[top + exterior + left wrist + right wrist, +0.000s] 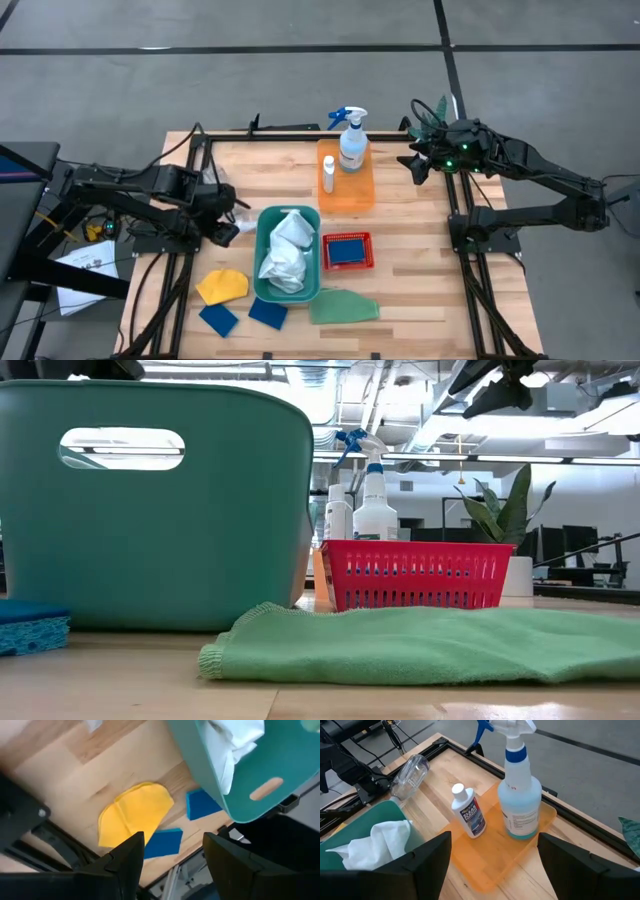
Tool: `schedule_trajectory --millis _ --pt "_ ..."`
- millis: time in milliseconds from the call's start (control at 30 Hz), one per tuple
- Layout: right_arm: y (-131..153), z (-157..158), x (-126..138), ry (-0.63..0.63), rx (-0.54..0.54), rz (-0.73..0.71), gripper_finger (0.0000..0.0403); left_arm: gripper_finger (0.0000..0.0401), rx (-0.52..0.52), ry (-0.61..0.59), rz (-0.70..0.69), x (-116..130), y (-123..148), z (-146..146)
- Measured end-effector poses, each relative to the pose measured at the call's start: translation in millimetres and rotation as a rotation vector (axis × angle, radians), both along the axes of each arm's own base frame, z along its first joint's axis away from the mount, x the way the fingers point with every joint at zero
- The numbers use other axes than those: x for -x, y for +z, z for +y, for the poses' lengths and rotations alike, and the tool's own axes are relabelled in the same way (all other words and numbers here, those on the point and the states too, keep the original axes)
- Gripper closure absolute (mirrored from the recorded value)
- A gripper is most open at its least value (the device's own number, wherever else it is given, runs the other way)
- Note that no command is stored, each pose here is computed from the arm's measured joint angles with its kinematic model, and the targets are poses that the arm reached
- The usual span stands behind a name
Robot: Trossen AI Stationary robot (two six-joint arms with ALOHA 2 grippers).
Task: Pick & Place Kitchen Items
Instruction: Put the yellow towel into the green bin
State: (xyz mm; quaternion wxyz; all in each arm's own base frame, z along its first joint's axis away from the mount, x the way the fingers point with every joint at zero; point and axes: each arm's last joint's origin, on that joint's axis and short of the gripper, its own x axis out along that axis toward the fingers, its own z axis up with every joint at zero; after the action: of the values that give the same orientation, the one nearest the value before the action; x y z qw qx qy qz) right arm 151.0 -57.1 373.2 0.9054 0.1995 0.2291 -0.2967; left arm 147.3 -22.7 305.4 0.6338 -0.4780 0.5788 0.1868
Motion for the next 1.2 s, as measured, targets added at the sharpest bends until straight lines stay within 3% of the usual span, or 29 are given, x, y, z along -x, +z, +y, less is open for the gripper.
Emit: schedule_trajectory --millis 233,500,733,1000,1200 --pt "0 0 0 0.001 -0.001 0.0 0.0117 0.02 0.037 0.045 0.05 1 -3 -5" --pt "0 0 0 0.003 -0.002 -0.001 0.0117 0.02 0.113 0.09 0.261 10 -47 -20" --pt "0 0 0 0.006 0.003 0.002 0.0117 0.02 0.18 0.133 0.238 4 -72 -33" --pt "0 0 0 0.006 0.003 0.003 0.0117 0.0206 0.184 0.229 0.35 13 -97 -45" --pt "0 0 0 0.007 0.003 0.004 0.0117 0.0213 0.247 0.268 0.306 10 -108 -57"
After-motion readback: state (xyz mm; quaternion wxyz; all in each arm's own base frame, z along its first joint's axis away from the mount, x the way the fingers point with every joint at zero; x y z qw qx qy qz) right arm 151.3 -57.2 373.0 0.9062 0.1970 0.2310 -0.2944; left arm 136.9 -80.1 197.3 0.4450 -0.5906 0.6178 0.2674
